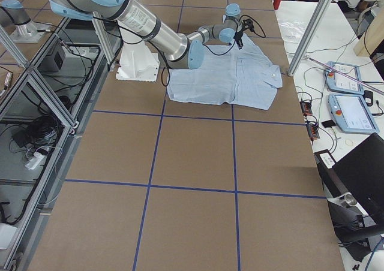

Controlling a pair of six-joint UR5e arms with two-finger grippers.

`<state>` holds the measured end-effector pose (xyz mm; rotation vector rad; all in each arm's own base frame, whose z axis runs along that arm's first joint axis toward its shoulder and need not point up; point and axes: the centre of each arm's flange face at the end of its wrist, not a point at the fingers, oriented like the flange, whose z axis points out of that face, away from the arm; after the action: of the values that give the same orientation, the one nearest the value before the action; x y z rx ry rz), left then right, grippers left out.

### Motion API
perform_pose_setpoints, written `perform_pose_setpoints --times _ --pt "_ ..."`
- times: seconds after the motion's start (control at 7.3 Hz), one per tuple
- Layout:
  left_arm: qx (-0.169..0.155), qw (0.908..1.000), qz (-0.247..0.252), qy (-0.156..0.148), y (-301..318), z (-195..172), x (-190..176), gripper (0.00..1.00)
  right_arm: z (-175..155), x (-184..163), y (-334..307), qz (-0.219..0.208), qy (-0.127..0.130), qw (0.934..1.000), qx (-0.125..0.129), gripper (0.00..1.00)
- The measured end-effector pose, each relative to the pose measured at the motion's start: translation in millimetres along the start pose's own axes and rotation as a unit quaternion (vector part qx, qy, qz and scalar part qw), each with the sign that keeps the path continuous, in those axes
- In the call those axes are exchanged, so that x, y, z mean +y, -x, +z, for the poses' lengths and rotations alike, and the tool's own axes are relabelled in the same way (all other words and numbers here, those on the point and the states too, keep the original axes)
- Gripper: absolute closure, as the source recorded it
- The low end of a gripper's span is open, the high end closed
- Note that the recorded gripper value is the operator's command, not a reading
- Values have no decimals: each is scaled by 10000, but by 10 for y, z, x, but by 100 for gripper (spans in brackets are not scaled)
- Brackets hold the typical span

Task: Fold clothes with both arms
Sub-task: 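Lift the sleeve with the right gripper and carry it across the shirt, then lay the sleeve across the chest below the collar and open the right gripper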

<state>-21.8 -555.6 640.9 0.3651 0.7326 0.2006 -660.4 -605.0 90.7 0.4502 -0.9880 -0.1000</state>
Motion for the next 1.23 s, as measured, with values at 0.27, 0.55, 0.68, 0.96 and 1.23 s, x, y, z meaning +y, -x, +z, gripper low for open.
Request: perform_pose_setpoints --times 0.27,0.55,0.68,0.96,1.23 --pt "0 9999 -137 -31 49 56 -23 0 -9 20 56 37 -53 10000 -6 1" --pt "105 9977 -618 -246 -156 169 -87 0 -88 22 -50 525 5 9986 115 1" --pt "227 9950 -915 -324 -372 294 -112 0 -191 45 -221 740 102 9966 345 1" --pt "506 9853 -1558 -490 -831 582 5 0 -473 -49 -627 1027 573 9890 893 1" --pt "447 9740 -2118 -669 -1344 955 152 1 -770 -193 -1137 959 1092 9819 1214 1"
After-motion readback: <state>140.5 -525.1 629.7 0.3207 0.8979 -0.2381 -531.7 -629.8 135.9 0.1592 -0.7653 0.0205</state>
